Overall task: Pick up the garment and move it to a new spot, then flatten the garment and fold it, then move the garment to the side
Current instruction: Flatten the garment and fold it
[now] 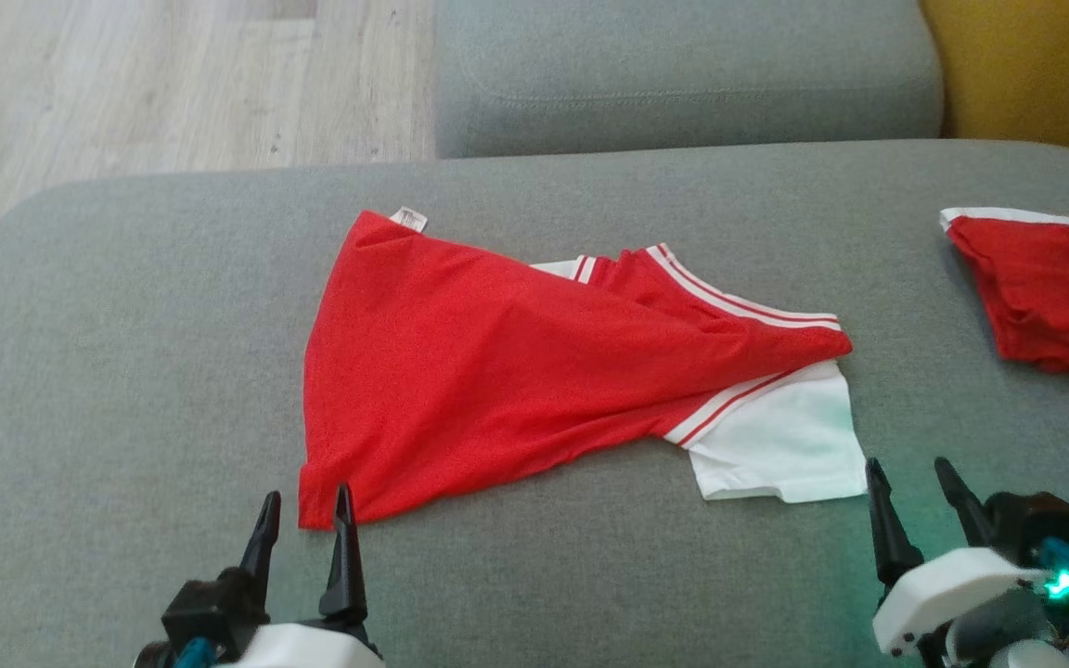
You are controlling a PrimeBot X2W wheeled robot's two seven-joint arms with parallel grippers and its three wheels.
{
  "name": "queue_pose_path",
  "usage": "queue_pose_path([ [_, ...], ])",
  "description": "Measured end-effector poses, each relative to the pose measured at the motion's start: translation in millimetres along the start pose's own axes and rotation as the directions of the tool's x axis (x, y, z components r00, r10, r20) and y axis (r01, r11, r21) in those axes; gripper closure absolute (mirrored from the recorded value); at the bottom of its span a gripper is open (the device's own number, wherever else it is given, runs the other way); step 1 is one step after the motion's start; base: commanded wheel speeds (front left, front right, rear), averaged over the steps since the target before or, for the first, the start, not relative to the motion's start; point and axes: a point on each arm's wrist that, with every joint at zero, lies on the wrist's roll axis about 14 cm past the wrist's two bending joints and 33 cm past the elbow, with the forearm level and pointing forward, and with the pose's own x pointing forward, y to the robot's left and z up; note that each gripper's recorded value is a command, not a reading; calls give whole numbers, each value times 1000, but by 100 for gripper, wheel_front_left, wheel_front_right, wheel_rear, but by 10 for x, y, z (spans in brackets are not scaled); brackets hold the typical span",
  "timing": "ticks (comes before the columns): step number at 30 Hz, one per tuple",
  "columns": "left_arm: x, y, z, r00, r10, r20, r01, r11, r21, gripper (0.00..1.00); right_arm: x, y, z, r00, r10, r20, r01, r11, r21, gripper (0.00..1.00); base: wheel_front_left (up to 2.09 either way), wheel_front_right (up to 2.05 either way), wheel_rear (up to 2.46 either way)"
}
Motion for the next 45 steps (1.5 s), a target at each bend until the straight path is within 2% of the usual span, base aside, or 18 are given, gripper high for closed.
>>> queue_pose_path([
  [10, 35, 158, -149, 997, 54, -53, -54, 999, -5, 0, 360, -130, -427, 975, -37, -217, 40, 999, 10, 0, 0, 0, 0],
  [15, 57, 232, -166, 995, 78, -60, -78, 997, -3, 0, 425, -42, -669, 951, -12, -308, 19, 1000, 22, 0, 0, 0, 0],
  [16, 55, 243, -173, 995, 81, -62, -82, 997, -3, 0, 447, -26, -666, 952, -6, -307, 17, 999, 33, 6, 0, 0, 0],
  [18, 52, 259, -188, 994, 87, -66, -87, 996, -2, 0, 482, 16, -651, 952, 7, -306, 6, 999, 40, 56, 0, 0, 0],
  [19, 53, 261, -193, 994, 87, -68, -87, 996, -1, 0, 487, 38, -647, 952, 13, -305, -1, 999, 41, 76, 0, 0, 0],
  [20, 54, 262, -200, 994, 87, -70, -87, 996, 0, 0, 484, 53, -646, 952, 18, -304, -6, 999, 41, 84, 0, 0, 0],
  [21, 55, 261, -210, 994, 86, -73, -86, 996, 0, 0, 479, 55, -636, 955, 18, -297, -6, 999, 43, 100, 0, 0, 0],
  [31, 87, 285, -597, 965, 86, -246, -113, 989, -96, 0, 440, -7, -198, 991, 3, -133, 2, 999, 42, 100, 0, 0, 0],
  [35, 145, 304, -796, 943, 88, -320, -130, 985, -112, 0, 330, -88, -204, 992, -20, -128, 25, 999, 42, 100, 0, 0, 0],
  [42, 363, 222, -840, 938, 46, -345, -100, 985, -141, 0, 313, -149, -159, 992, -37, -122, 42, 998, 39, 100, 0, 0, 0],
  [43, 383, 193, -861, 933, 33, -358, -90, 985, -146, 17, 312, -157, -154, 992, -39, -120, 44, 998, 39, 100, 0, 0, 0],
  [44, 396, 157, -884, 928, 17, -371, -77, 986, -147, 53, 310, -166, -151, 992, -42, -119, 47, 998, 41, 100, 0, 0, 0],
  [45, 406, 130, -906, 923, 7, -384, -69, 987, -147, 72, 307, -173, -147, 992, -44, -118, 49, 998, 45, 100, 0, 0, 0],
])
